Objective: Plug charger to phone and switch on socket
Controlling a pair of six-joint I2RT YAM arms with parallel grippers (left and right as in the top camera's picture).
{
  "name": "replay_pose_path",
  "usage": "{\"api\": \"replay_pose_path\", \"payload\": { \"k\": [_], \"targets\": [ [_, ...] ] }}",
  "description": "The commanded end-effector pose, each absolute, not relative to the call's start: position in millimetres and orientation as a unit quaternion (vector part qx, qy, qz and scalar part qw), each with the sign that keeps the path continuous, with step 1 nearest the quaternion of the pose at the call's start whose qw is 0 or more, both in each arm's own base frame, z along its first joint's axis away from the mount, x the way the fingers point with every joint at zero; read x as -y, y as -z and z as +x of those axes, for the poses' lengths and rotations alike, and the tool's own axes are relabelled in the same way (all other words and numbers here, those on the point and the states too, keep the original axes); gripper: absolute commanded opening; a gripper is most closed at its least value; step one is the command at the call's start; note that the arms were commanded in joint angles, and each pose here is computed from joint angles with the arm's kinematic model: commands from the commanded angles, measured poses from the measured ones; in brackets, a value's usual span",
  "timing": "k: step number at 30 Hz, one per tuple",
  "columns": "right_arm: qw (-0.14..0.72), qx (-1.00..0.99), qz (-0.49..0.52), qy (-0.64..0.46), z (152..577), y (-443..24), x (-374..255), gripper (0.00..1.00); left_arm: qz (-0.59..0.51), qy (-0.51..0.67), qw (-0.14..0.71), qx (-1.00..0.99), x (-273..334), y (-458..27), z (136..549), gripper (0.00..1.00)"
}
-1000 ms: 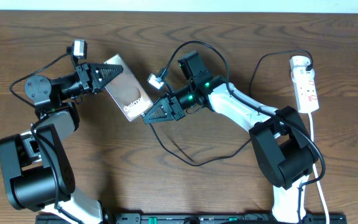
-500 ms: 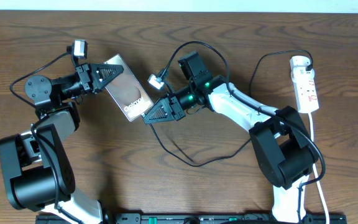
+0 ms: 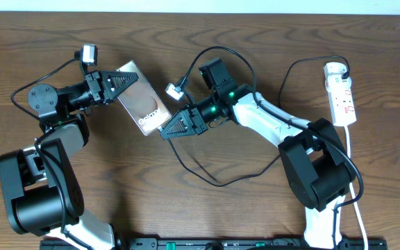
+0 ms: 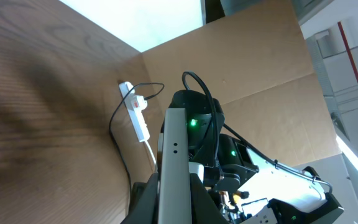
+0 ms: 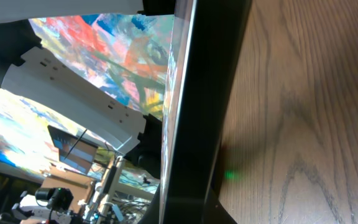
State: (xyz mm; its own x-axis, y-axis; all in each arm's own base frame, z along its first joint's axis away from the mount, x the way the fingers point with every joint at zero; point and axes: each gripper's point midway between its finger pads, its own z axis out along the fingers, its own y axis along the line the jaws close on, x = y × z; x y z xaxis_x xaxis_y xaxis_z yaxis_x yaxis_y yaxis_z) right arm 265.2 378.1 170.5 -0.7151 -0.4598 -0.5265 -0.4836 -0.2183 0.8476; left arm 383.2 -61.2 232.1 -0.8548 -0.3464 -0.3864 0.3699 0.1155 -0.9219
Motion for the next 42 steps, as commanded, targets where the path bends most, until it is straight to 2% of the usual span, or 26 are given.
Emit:
{"api": "replay_pose_path", "payload": {
  "k": [1, 22, 42],
  "targets": [
    [-0.015, -0.602, -0.376, -0.705, 257, -177, -376, 0.01, 0.037, 0.653, 0.304, -0.692, 61, -244, 385, 0.07],
    [-0.014, -0.601, -0.377, -0.704, 257, -177, -376, 0.01, 0.031, 0.647, 0.315, -0.693, 50, -244, 386, 0.07],
    [-0.002, -0.616, -0.378, -0.691, 261, -171, -379, 0.01, -0.014, 0.665, 0.280, -0.692, 49, -245, 387, 0.07]
  ]
}}
